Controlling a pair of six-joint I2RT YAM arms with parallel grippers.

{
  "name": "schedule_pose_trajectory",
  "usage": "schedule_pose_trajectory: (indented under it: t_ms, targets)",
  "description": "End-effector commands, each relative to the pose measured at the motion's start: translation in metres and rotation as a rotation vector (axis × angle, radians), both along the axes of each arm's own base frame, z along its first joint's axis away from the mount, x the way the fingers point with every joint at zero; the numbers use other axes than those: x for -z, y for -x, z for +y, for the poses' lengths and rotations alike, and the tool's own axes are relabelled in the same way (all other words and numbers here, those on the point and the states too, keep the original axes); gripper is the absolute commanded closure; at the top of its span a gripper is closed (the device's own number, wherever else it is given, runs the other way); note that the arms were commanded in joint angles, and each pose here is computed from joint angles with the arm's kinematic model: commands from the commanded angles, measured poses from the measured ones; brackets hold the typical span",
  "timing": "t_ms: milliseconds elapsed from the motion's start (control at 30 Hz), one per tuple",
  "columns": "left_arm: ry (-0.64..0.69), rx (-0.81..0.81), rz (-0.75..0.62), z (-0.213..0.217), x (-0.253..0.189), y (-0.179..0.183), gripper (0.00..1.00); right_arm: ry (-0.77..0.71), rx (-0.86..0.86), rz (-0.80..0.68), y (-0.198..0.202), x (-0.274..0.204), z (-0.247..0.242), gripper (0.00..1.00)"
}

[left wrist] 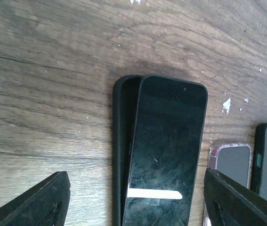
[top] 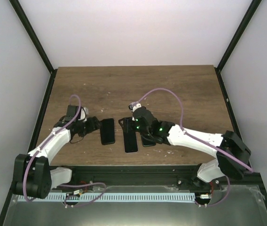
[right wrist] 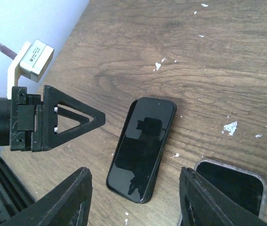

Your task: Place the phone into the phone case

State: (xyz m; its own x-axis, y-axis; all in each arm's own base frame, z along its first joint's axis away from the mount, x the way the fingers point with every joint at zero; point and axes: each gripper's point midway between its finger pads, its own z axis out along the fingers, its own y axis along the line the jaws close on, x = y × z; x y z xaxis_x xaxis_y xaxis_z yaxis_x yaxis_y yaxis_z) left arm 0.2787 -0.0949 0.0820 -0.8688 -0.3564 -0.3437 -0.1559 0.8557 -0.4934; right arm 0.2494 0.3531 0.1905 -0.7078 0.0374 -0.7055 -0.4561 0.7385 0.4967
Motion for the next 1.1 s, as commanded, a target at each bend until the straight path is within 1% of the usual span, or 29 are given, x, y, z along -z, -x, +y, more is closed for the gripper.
schedule_pose_trajectory:
  t_ms: [0, 133, 267, 433, 700, 767, 867, 1067]
  targets:
    - [0.079, 0.026, -0.034, -0.011, -0.003, -0.012, 0.21, -0.030, -0.001, -0.030, -0.020, -0.012, 0.015, 0.50]
    - [0.056, 0.015, -0.012, -0.006, 0.007, -0.015, 0.25, -0.005, 0.010, -0.009, -0.035, 0.004, 0.014, 0.51]
    - [0.048, 0.003, 0.003, -0.003, 0.014, -0.016, 0.25, 0.006, 0.005, 0.023, -0.046, 0.019, 0.013, 0.52]
    - [0.088, 0.017, 0.015, -0.008, 0.018, -0.015, 0.28, 0.031, -0.018, 0.062, -0.053, 0.041, 0.016, 0.53]
    - [0.179, 0.009, 0.012, -0.011, 0.014, -0.018, 0.29, 0.070, -0.053, 0.110, -0.060, 0.073, 0.031, 0.60]
    - [0.157, 0.007, 0.008, -0.005, 0.013, -0.019, 0.32, 0.066, -0.071, 0.122, -0.062, 0.076, 0.038, 0.61]
    - [0.117, -0.008, 0.007, 0.002, 0.016, -0.018, 0.33, 0.064, -0.103, 0.138, -0.063, 0.082, 0.048, 0.63]
    - [0.163, -0.005, 0.004, -0.005, 0.020, -0.020, 0.36, 0.072, -0.136, 0.177, -0.066, 0.100, 0.062, 0.67]
